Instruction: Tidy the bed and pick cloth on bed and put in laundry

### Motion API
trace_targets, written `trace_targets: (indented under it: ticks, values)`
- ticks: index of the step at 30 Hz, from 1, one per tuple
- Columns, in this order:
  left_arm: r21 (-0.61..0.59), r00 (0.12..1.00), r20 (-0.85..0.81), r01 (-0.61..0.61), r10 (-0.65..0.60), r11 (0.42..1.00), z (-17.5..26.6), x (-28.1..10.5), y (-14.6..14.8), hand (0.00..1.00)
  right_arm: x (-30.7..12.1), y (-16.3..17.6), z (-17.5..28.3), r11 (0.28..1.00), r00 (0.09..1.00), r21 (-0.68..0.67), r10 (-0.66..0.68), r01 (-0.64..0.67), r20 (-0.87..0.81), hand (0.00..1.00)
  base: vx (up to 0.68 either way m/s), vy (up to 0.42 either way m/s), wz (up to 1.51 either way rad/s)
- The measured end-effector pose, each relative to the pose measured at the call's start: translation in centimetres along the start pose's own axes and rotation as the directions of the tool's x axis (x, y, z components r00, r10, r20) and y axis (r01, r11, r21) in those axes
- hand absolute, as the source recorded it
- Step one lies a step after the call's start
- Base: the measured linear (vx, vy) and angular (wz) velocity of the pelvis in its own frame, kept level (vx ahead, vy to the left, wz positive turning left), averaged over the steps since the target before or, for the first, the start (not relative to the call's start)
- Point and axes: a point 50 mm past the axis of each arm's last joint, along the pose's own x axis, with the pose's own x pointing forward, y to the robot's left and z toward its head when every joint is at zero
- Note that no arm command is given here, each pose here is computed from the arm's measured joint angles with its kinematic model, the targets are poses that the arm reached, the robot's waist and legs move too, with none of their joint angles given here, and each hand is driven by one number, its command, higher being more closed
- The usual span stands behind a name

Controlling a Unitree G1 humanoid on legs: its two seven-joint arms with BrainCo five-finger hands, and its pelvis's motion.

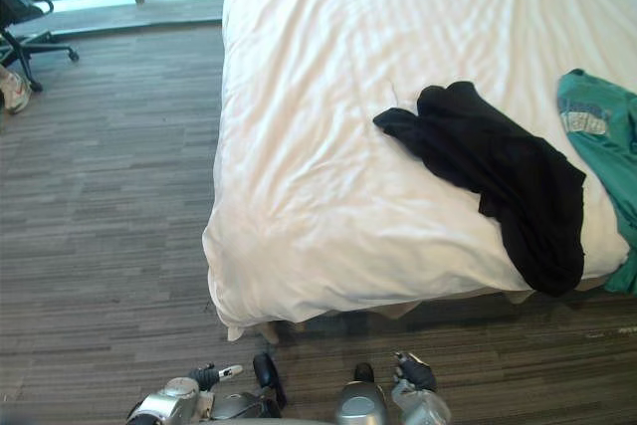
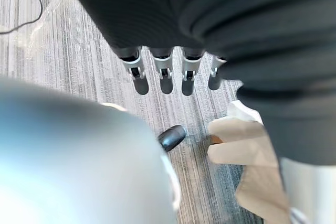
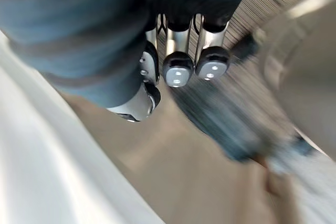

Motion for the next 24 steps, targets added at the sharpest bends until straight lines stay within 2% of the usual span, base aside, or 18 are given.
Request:
trace_targets:
  ticks: [2,4,5,7,8,10,13,15,16,18,21,23,24]
  values:
    - [0.004,1.0,-0.005,0.0,0.0,1.0,-0.2,0.0,0.1,0.0,-0.1,-0.5,0.9,1.0,0.999,0.003,-0.009,0.009,0.054,1.0,0.0,0.0,0.0]
    - [-0.01,1.0,-0.015,-0.004,0.004,1.0,-0.7,0.0,0.6,0.0,0.0,0.9,4.9,0.998,0.968,-0.014,0.069,-0.068,0.24,1.0,0.0,0.0,0.0]
    - [-0.012,1.0,-0.015,-0.005,0.004,1.0,-0.7,-0.1,0.7,0.0,0.0,1.1,5.4,0.997,0.962,-0.016,0.082,-0.08,0.26,1.0,0.0,0.0,0.0]
    - [-0.014,1.0,-0.005,-0.005,0.005,1.0,-1.0,-0.2,1.1,0.0,-0.8,4.0,9.8,0.976,0.876,-0.056,0.212,-0.208,0.433,1.0,0.04,0.021,0.11]
    - [-0.017,1.0,-0.003,-0.001,0.001,1.0,-1.1,-0.3,1.1,0.0,-1.1,4.7,10.9,0.967,0.846,-0.074,0.249,-0.244,0.471,1.0,0.06,0.02,0.11]
    - [0.005,1.0,0.011,-0.003,0.003,1.0,-1.4,-0.5,1.0,0.0,-2.8,7.6,13.9,0.906,0.729,-0.176,0.414,-0.384,0.545,1.0,0.09,0.015,0.05]
    - [0.012,1.0,0.003,-0.003,0.003,1.0,-2.1,-0.6,1.0,0.0,-4.4,10.5,15.0,0.81,0.617,-0.283,0.577,-0.513,0.535,1.0,0.17,0.016,0.11]
    - [0.02,1.0,0.007,-0.005,0.005,1.0,-1.9,-0.7,1.1,0.0,-5.4,13.2,14.7,0.683,0.518,-0.352,0.722,-0.64,0.459,1.0,0.13,-0.018,0.09]
    - [0.025,1.0,0.01,-0.005,0.004,1.0,-1.9,-0.7,1.1,0.0,-5.6,13.9,14.4,0.645,0.493,-0.36,0.756,-0.674,0.432,1.0,0.08,-0.038,0.12]
    - [0.061,1.0,0.004,0.004,-0.005,0.998,-1.8,-0.7,0.7,0.0,-6.1,16.4,12.6,0.526,0.427,-0.343,0.844,-0.778,0.325,1.0,0.05,-0.042,0.26]
    - [0.108,1.0,0.023,0.016,-0.018,0.994,-1.1,-0.7,0.0,0.0,-6.4,19.7,10.2,0.424,0.374,-0.286,0.903,-0.859,0.213,1.0,-0.01,-0.021,0.08]
    - [0.127,0.998,0.054,0.021,-0.028,0.992,0.2,-0.7,-0.5,0.0,-6.4,21.7,10.3,0.405,0.356,-0.27,0.91,-0.874,0.213,1.0,-0.12,0.006,0.09]
    - [0.149,0.994,0.101,0.017,-0.033,0.989,2.4,-0.7,-0.8,0.0,-6.5,23.9,11.5,0.386,0.326,-0.28,0.915,-0.879,0.238,1.0,-0.23,0.024,0.25]
